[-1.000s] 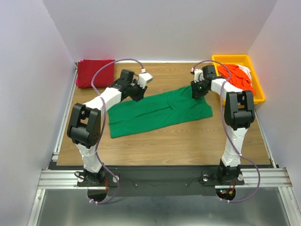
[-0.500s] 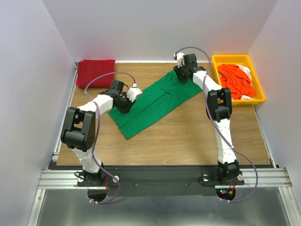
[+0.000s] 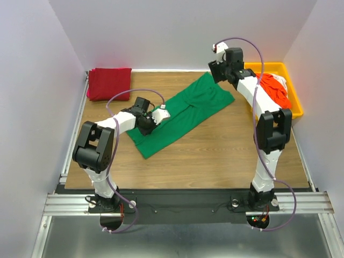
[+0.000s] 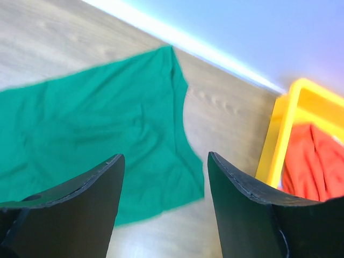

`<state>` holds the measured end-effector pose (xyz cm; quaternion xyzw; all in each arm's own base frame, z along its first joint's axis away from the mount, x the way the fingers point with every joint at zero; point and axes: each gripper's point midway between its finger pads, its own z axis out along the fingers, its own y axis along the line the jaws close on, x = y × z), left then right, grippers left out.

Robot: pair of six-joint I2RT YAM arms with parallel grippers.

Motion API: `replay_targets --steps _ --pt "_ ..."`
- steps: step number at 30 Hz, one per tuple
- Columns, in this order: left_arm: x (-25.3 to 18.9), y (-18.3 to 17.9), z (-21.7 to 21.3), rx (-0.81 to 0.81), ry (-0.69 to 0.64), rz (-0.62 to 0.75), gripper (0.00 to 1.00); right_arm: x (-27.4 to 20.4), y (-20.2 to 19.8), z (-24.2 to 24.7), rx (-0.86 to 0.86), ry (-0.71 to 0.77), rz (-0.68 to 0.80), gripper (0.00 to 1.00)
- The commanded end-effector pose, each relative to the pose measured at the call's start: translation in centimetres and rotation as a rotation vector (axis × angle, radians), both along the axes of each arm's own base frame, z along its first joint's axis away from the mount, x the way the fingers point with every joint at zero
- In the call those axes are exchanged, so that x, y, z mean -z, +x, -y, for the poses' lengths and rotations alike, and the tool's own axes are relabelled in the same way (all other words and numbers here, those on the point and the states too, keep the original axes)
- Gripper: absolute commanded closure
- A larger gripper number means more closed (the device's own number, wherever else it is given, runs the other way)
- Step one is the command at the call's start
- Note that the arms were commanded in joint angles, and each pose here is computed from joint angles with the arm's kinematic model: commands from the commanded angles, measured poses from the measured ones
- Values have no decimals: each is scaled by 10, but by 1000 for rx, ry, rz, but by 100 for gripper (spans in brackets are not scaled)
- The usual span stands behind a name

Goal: Fold and stack the t-shirts
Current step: Fold the tshirt

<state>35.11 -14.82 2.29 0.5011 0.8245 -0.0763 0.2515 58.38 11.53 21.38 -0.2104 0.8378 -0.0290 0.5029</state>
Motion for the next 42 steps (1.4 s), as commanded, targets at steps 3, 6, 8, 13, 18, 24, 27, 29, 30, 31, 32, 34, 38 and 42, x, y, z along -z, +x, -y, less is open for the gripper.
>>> replay_targets --steps 3,6,8,13,18,24,27,29,30,31,32,34,38,42 --pt "40 -51 -16 66 161 -127 79 17 -42 7 7 15 -82 31" --pt "41 -85 3 163 187 -169 82 36 -66 13 9 13 -147 32" --pt "41 -112 16 212 191 -232 85 44 -76 18 22 16 -182 32" --pt "21 -188 93 410 123 -325 89 76 -104 30 29 57 -317 36" --pt "-18 -231 157 525 3 -373 84 100 -110 36 36 69 -387 40" --pt "-65 -213 176 479 -139 -295 75 140 -102 16 -29 135 -486 47" --pt "-77 -197 172 430 -205 -278 74 157 -99 -2 -76 202 -538 49" --pt "-82 -188 171 396 -260 -278 74 166 -95 -7 -87 212 -554 49" --pt "-83 -180 168 362 -280 -275 74 167 -93 -10 -92 214 -552 50" --pt "-83 -166 160 312 -308 -284 74 169 -87 -11 -96 209 -548 50" --pt "-84 -155 155 277 -332 -283 74 182 -85 -12 -90 201 -566 51" --pt "-85 -128 139 170 -386 -309 74 195 -75 -16 -92 190 -571 52" --pt "-83 -78 114 1 -443 -289 75 202 -47 -27 -83 167 -534 53" --pt "-82 -35 93 -142 -502 -293 75 217 -14 -47 -87 186 -498 53"
